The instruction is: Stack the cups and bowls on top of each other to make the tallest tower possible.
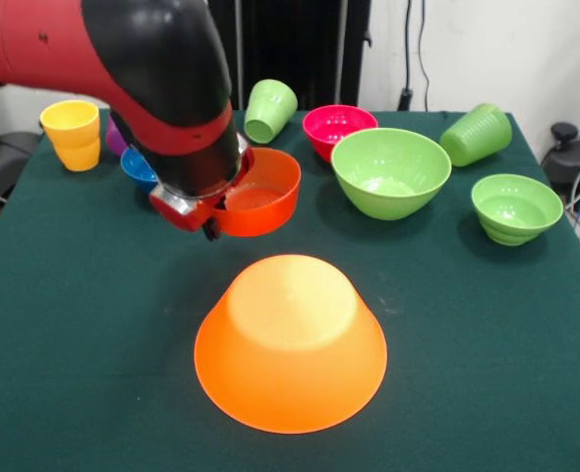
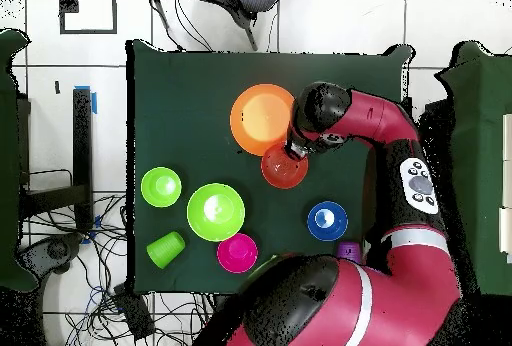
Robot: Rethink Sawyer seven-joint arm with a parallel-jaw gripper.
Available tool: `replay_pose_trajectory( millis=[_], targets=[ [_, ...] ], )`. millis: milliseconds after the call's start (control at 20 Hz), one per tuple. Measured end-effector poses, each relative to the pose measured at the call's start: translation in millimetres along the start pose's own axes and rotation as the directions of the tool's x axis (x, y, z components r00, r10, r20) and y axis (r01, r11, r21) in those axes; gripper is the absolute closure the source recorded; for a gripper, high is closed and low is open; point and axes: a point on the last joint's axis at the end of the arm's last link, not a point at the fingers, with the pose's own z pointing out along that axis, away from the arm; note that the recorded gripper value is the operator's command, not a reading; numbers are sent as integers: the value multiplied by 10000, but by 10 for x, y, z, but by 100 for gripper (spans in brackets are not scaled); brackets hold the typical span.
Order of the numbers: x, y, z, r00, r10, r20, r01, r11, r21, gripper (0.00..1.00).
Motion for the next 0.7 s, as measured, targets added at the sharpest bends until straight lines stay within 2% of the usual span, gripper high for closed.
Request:
replay_pose_trajectory(
  millis=[500,700],
  targets=[
    [109,-64,-593,9997,213,111,-222,9959,876,100],
    [150,-76,-707,9995,292,120,-303,9941,1044,100]
  ],
)
